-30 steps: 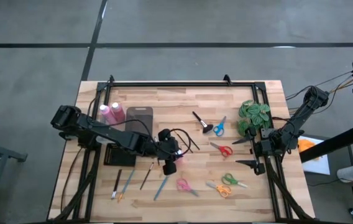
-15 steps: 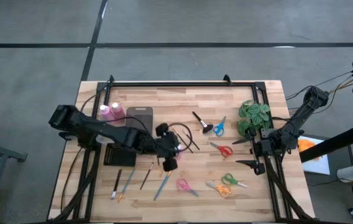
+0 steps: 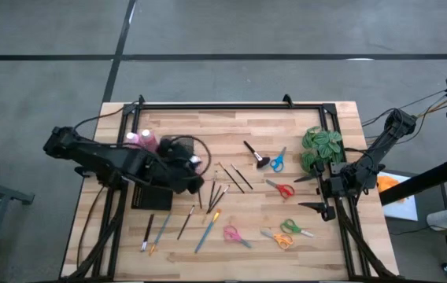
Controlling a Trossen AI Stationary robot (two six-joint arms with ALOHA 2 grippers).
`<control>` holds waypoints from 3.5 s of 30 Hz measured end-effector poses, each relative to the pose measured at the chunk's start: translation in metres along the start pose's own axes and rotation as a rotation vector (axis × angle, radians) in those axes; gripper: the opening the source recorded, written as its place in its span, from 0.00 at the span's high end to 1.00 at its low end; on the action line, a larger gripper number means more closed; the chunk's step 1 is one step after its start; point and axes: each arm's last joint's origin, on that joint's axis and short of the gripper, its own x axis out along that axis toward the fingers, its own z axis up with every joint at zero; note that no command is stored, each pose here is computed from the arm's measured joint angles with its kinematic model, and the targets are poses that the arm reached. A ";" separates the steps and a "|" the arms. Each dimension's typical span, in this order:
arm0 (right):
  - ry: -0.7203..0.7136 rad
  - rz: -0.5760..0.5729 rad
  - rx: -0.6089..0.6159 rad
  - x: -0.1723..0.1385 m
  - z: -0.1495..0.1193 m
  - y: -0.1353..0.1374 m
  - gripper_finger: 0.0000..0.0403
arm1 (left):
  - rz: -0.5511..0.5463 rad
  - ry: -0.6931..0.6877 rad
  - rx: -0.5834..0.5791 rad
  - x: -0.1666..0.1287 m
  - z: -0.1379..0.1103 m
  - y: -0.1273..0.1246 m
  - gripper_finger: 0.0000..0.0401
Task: Pick & Place Paint Supplies
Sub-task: Put the right light pink bottle into the white bin, then put the left blue brush into the black bin
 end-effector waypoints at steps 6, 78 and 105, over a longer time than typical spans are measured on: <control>0.000 0.000 0.002 0.000 0.000 0.000 0.15 | 0.143 0.022 -0.089 -0.024 -0.014 0.025 0.74; 0.000 0.000 0.001 0.000 0.000 0.000 0.15 | 0.278 0.146 -0.402 -0.011 -0.124 0.132 0.71; 0.000 0.000 0.002 0.000 0.000 0.000 0.15 | 0.251 0.139 -0.394 -0.009 -0.124 0.129 0.31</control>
